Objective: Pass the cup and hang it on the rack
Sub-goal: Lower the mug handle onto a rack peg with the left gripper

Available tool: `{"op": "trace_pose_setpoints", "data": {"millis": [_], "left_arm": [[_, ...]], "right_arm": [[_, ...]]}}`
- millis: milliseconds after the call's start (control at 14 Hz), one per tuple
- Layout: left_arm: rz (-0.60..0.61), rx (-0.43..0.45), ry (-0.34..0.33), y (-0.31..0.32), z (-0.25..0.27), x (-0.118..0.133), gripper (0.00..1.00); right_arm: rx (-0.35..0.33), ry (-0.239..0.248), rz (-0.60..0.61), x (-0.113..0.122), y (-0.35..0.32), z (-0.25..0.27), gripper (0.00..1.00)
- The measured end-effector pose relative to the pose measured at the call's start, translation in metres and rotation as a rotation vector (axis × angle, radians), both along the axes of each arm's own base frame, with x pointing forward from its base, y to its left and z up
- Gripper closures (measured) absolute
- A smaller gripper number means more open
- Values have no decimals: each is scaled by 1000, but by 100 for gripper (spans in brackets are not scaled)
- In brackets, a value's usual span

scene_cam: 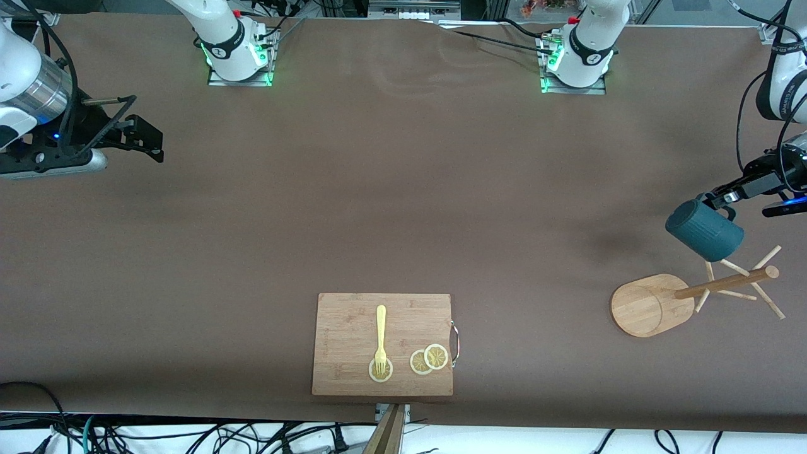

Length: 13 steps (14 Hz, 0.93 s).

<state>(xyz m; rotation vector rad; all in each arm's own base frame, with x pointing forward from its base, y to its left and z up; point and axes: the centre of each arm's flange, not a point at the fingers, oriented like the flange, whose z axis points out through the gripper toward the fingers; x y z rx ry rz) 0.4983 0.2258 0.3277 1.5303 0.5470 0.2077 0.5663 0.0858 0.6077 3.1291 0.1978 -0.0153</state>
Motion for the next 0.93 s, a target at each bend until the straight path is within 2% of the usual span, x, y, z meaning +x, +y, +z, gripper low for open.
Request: {"op": "trace_pose_setpoints", "data": {"millis": [357,929], "left_arm": [[64,-30,7,-1,-14,-4,79],[157,-93,-6,0,-37,6,79]], "right_arm": [[0,0,0,0,0,0,0],[0,1,0,0,0,0,0]]}}
